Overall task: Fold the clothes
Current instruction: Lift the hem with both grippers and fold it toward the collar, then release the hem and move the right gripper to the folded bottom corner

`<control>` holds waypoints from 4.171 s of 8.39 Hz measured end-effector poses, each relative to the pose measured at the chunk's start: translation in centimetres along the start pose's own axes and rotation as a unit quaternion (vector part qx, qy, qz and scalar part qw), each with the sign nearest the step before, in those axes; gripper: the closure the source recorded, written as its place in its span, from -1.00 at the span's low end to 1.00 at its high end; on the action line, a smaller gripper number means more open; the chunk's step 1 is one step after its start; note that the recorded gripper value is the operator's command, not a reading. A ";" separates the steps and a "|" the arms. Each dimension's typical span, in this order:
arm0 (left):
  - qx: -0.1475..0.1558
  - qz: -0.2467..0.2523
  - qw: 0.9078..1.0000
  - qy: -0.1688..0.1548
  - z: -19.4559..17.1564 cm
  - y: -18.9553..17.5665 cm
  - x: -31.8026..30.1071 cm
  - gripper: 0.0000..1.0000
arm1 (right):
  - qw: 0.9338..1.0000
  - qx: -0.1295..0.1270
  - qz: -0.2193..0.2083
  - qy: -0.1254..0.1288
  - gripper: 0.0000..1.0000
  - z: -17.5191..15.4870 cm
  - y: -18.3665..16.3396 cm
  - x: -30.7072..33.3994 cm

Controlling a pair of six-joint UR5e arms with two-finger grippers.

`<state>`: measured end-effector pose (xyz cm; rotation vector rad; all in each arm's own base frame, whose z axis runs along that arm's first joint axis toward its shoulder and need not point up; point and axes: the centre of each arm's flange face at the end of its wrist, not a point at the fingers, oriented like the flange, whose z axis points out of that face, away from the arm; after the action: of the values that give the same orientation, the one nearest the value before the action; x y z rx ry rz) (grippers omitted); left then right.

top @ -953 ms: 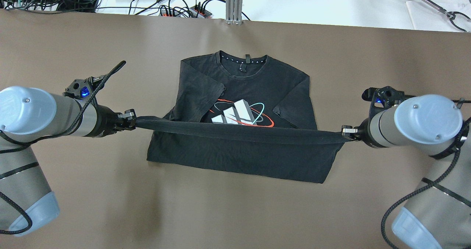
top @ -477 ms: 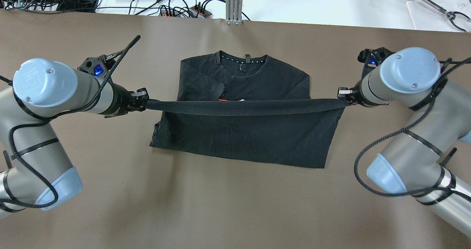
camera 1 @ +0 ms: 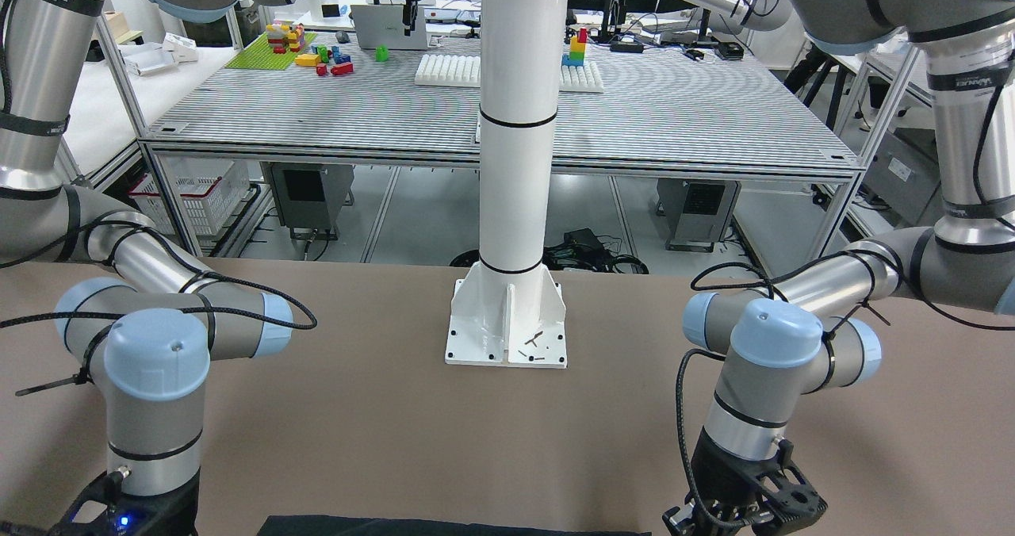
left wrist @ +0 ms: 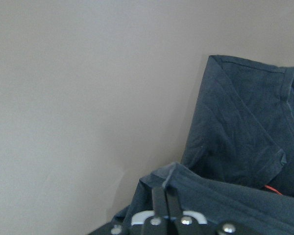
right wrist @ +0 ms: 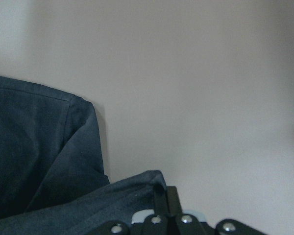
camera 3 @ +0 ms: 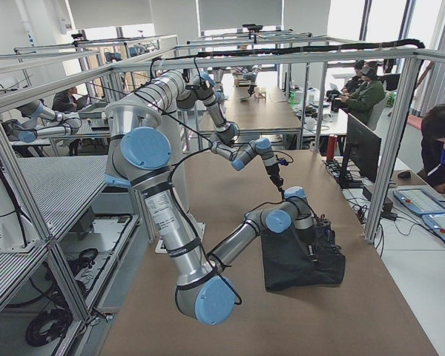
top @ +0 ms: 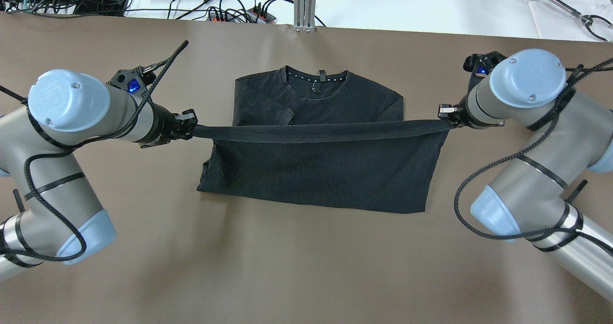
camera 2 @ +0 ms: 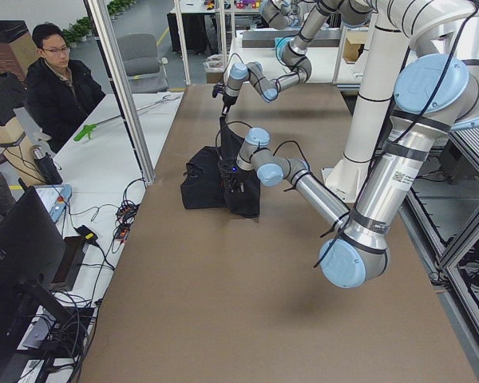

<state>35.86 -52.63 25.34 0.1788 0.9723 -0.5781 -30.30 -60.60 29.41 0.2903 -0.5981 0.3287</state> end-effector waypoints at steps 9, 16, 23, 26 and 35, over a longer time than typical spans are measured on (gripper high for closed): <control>0.031 0.008 0.999 -0.008 8.3 -8.4 4.5 1.00 | 1.000 0.014 0.007 -0.011 1.00 8.0 -4.6 -4.1; 0.040 0.010 0.999 -0.012 13.0 -11.3 4.4 -0.18 | 0.996 0.024 0.085 0.008 0.63 9.7 -4.4 -4.3; 0.045 0.008 0.999 -0.007 13.0 -11.7 4.3 -0.22 | 0.979 0.031 0.201 -0.031 -0.17 7.6 -2.1 -8.4; 0.048 0.008 0.999 -0.006 12.8 -11.8 4.3 -0.24 | 0.978 0.006 0.196 -0.066 -0.17 5.8 6.6 -5.8; 0.077 0.007 0.997 0.002 11.7 -11.9 4.7 -0.27 | 0.981 -0.031 0.167 -0.091 -0.19 8.4 18.1 1.6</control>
<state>39.94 -68.98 29.36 0.3237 0.9296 -0.6405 -40.15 -46.84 40.04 0.1582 -0.8384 0.6106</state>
